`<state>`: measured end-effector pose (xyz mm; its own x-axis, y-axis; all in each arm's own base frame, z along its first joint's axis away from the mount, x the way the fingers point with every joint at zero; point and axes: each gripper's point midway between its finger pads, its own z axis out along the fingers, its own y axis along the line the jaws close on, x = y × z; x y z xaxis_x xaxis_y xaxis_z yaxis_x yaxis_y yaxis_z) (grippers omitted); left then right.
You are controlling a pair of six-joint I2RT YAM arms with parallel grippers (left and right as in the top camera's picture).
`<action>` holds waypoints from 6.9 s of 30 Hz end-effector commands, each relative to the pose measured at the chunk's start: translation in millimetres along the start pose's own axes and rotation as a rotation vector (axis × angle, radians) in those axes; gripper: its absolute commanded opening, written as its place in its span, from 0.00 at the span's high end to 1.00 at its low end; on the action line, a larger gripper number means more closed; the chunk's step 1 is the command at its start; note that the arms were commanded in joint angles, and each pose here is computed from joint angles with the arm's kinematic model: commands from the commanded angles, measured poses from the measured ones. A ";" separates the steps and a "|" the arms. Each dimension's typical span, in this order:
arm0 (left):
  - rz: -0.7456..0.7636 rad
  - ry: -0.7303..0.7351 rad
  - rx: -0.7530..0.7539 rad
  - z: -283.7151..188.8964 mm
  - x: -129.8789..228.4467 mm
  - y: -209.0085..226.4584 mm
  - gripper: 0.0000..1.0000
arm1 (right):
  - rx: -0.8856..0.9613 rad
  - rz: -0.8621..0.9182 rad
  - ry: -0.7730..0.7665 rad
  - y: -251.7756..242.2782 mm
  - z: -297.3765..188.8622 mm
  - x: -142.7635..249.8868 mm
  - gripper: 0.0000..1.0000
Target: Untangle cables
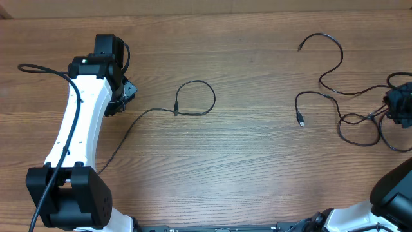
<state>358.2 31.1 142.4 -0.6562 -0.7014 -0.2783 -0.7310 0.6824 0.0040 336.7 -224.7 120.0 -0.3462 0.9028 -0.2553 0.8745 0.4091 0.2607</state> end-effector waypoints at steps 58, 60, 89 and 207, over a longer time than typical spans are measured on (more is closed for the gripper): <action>0.256 0.330 -0.091 109.8 84.9 -44.7 0.96 | 0.293 -0.268 -0.117 34.1 36.5 36.0 0.05; 0.256 0.332 -0.093 109.6 85.2 -44.3 0.96 | 0.248 -0.206 -0.070 24.1 39.2 29.7 0.02; 0.266 0.359 -0.007 107.3 97.6 -66.1 0.79 | -0.247 -0.385 0.258 170.3 30.7 178.7 0.00; 0.290 0.444 0.267 154.3 100.0 -62.4 0.96 | -0.092 -0.866 0.927 128.9 44.3 518.9 0.89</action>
<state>379.7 -7.9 -2.2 -0.8678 -0.4969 -0.0068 -0.4914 0.8601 -0.1369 299.9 299.9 -0.2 -0.9386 0.0549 0.3405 0.2297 0.8360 0.4984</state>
